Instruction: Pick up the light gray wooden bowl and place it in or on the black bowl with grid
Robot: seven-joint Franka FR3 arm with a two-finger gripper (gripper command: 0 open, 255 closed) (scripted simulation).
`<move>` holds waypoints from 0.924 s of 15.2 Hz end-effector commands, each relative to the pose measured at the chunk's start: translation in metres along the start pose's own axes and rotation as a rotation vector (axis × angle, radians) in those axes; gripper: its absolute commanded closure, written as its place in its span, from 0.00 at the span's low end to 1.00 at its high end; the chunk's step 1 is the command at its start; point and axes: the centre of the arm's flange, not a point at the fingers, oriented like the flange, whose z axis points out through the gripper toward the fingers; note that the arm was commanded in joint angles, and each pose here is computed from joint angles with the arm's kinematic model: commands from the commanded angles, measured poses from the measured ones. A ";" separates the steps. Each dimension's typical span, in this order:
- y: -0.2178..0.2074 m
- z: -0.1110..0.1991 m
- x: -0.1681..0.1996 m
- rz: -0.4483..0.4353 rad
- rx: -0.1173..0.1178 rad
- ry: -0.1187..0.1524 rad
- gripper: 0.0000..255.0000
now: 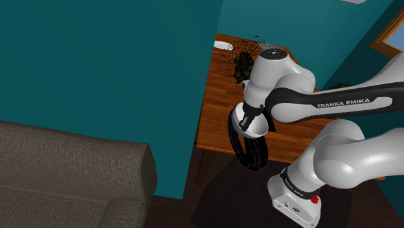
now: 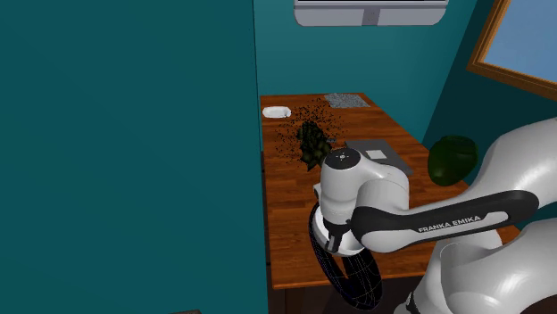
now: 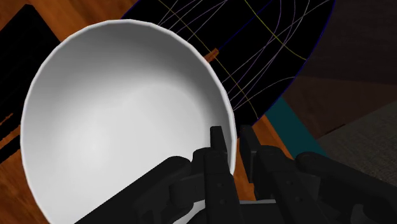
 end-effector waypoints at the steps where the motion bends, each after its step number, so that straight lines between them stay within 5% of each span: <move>1: 0.000 0.000 0.000 0.000 0.000 0.001 1.00; 2: 0.000 0.000 0.000 0.000 0.000 0.001 1.00; 3: 0.000 0.000 0.000 0.000 0.000 0.001 0.00; 8: 0.000 0.000 0.000 0.000 0.000 0.001 0.00; 12: 0.000 -0.050 0.000 0.000 0.000 0.001 0.00; 14: 0.000 -0.050 0.000 0.000 0.000 0.001 0.00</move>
